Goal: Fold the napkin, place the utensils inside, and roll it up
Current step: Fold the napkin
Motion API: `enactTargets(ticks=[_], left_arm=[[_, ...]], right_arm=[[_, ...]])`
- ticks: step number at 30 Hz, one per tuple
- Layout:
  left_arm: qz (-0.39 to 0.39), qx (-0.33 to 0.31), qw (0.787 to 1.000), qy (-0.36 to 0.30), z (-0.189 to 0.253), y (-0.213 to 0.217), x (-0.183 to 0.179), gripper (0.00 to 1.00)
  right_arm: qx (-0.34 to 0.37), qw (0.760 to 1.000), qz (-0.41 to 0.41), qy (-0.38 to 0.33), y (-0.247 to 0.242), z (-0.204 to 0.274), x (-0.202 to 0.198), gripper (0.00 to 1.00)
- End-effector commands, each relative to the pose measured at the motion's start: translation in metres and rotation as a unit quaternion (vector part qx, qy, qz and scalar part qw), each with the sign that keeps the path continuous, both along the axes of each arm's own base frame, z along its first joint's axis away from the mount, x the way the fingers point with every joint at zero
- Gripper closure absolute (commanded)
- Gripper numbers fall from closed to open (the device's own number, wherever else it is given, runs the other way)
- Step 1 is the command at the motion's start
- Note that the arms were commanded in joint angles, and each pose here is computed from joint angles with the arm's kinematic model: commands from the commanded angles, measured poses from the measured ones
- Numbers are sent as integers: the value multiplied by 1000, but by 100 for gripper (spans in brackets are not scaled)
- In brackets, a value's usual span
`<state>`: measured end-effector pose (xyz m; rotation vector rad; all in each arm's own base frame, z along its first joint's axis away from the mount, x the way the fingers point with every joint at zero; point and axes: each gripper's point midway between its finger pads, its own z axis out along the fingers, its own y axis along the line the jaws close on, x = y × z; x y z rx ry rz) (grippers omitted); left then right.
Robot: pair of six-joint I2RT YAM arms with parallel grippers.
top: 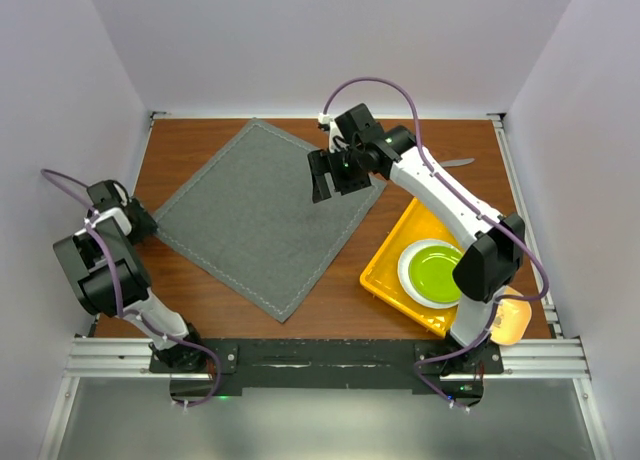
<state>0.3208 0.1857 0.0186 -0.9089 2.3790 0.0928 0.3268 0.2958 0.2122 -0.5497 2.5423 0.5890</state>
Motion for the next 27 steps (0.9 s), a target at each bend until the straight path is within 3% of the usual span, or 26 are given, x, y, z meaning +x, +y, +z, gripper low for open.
enactTargets(ticks=[1,12,21,27], left_arm=[[-2,8,1000,25,-16,7,-6,49],[-23,35,999,28,-21,1,3,60],[-36,79,995,39,-13,-6,19,53],[-24,63,997,45,-25,-5,19,66]], right_arm=[[8,1000,3,-23,1,11,6,19],[0,1000,0,-9,2,0,8,19],[-6,1000,-5,-9,-5,-3,3,19],[-11,1000,-5,-13,-11,-3,-1,19]])
